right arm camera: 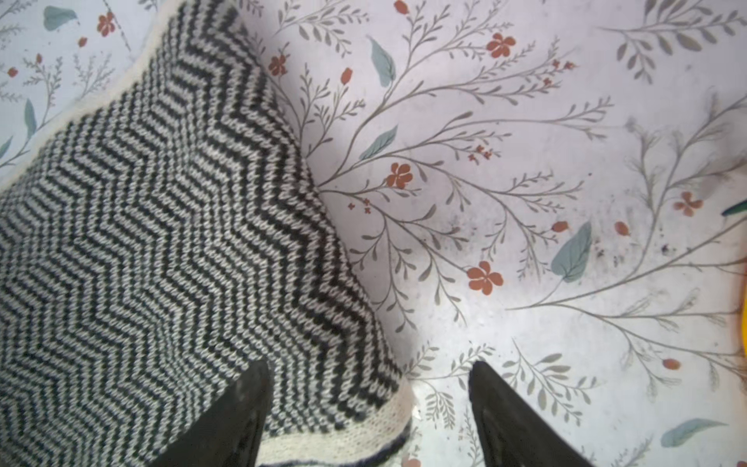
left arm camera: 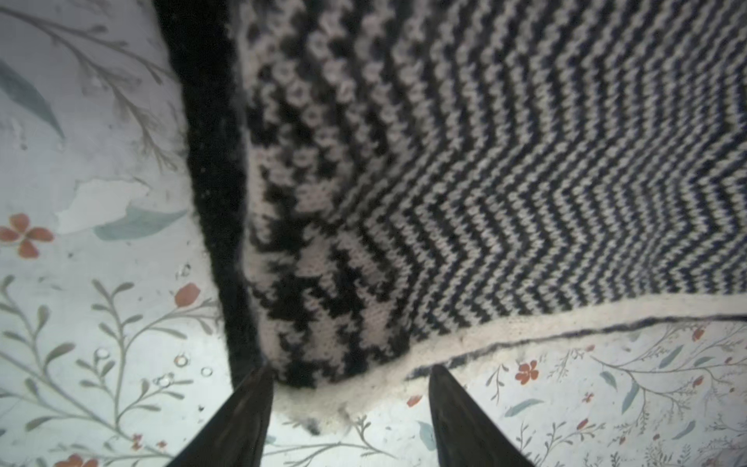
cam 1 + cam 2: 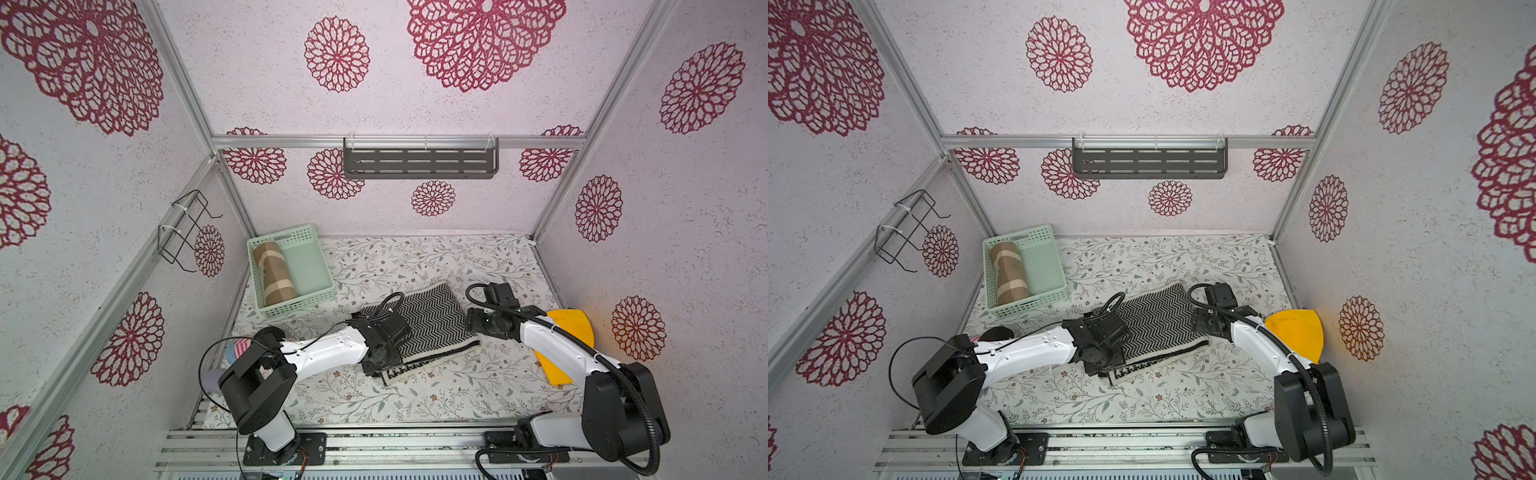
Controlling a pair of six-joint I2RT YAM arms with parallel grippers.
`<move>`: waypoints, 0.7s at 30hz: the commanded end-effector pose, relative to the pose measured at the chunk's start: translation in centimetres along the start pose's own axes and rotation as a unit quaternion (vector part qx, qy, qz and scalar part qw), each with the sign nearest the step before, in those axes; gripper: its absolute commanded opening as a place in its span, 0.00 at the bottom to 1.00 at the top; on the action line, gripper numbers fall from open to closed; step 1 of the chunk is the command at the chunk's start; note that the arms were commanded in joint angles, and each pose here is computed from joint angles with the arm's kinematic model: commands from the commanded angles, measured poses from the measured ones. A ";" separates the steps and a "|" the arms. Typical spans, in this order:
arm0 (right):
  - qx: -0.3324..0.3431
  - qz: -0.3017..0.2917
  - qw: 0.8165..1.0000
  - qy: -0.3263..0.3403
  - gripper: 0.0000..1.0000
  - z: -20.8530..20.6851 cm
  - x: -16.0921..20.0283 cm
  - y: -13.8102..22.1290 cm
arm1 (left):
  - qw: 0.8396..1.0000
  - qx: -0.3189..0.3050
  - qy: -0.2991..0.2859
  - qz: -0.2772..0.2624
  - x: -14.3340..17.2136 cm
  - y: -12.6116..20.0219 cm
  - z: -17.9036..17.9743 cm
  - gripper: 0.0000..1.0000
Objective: Roll up the scarf and place it into the basket
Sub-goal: Fold the scarf at the center of the board.
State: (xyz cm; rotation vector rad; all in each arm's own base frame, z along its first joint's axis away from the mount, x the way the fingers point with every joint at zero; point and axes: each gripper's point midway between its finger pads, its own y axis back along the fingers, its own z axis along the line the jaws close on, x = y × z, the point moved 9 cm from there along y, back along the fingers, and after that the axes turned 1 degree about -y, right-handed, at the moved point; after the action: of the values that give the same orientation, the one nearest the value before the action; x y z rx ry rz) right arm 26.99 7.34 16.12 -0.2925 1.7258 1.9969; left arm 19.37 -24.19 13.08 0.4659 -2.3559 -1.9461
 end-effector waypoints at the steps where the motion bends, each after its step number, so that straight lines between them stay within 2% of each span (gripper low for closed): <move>1: -0.015 -0.023 1.000 -0.009 0.79 0.1 -1.0 -0.3 | 1.000 -0.017 0.006 0.008 0.3 0.3 0.3 0.62; 4: -0.025 -0.018 0.999 -0.014 0.79 0.0 -1.0 -1.0 | 1.000 -0.024 0.005 0.010 0.4 -0.1 0.6 0.57; 7: -0.030 -0.013 0.999 -0.016 0.80 0.1 -1.1 -1.6 | 1.000 -0.027 -0.002 0.006 0.2 -0.2 0.4 0.46; 9: -0.027 -0.010 0.999 -0.015 0.80 0.1 -1.1 -1.9 | 1.000 -0.028 -0.009 0.006 -0.1 -0.2 0.0 0.33; 13: -0.028 0.004 1.000 -0.012 0.80 0.1 -1.0 -2.3 | 0.999 -0.033 -0.025 0.004 -0.4 0.8 -0.6 0.03; 14: -0.025 0.009 1.000 -0.010 0.80 0.1 -0.8 -2.4 | 0.999 -0.028 -0.026 0.004 -0.4 1.3 -0.6 0.00; 21: -0.010 0.036 0.999 -0.007 0.80 -0.4 0.1 -3.2 | 0.998 0.048 -0.026 0.014 -0.1 3.8 -1.2 0.00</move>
State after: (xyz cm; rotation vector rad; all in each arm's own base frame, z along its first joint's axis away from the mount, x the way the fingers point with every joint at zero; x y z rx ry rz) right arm 28.54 7.39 13.54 -0.2401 1.7081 2.0479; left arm 19.31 -24.52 15.84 0.4058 -2.4092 -1.9401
